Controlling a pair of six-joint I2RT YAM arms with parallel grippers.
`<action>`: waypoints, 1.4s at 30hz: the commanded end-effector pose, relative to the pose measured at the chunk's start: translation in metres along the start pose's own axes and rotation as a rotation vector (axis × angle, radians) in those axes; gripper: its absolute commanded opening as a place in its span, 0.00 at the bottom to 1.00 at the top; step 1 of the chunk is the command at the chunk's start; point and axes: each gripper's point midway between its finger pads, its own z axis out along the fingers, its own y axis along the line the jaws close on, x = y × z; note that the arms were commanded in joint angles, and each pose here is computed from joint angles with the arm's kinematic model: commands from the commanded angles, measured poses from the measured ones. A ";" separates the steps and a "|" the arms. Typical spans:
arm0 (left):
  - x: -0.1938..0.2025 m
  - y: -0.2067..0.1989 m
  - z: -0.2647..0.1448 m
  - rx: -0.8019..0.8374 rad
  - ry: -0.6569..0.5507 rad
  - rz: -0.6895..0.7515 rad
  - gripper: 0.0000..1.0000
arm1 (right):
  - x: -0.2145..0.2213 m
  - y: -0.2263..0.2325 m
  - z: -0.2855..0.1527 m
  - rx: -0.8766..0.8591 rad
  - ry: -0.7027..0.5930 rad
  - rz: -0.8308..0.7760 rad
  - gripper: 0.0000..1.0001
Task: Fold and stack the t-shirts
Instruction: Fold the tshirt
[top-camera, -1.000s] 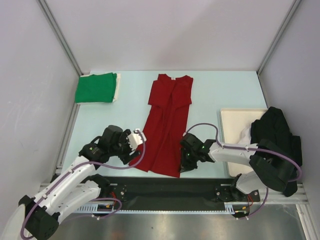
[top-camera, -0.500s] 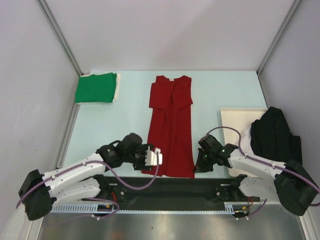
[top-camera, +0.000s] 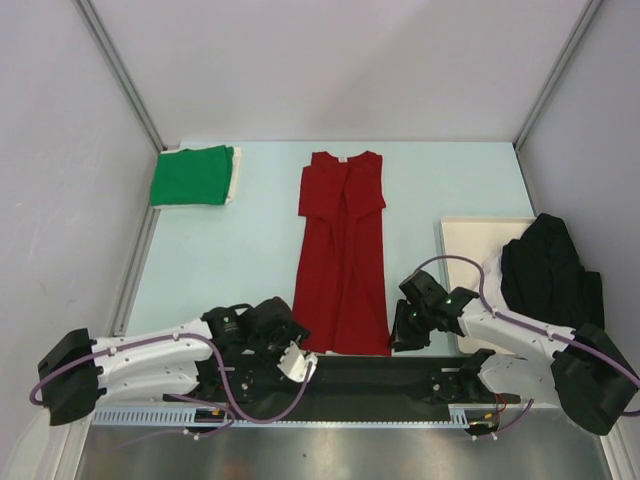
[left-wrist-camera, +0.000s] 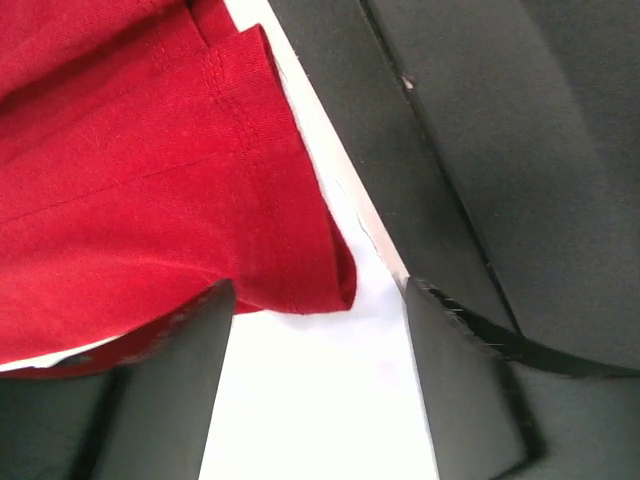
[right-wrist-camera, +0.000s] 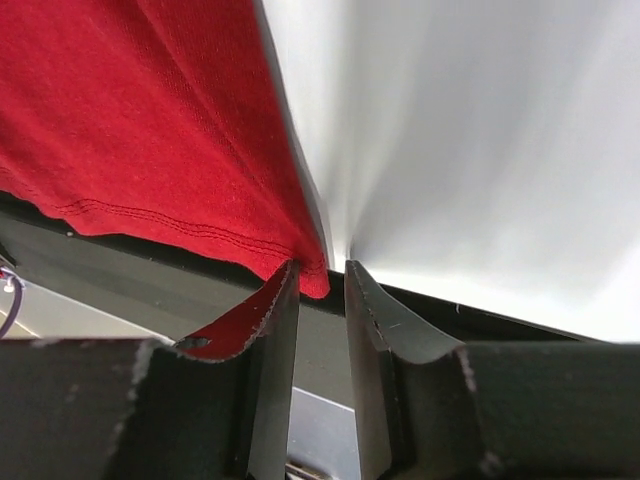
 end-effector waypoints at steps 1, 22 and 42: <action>-0.003 0.008 0.008 -0.019 -0.008 0.040 0.70 | 0.001 0.013 0.002 -0.040 0.009 -0.015 0.30; -0.004 0.146 -0.055 -0.506 -0.040 -0.233 0.00 | -0.107 0.080 -0.052 -0.119 -0.167 -0.133 0.00; 0.123 0.299 -0.041 -0.631 0.152 -0.659 0.00 | -0.320 0.083 -0.022 -0.165 -0.343 -0.070 0.00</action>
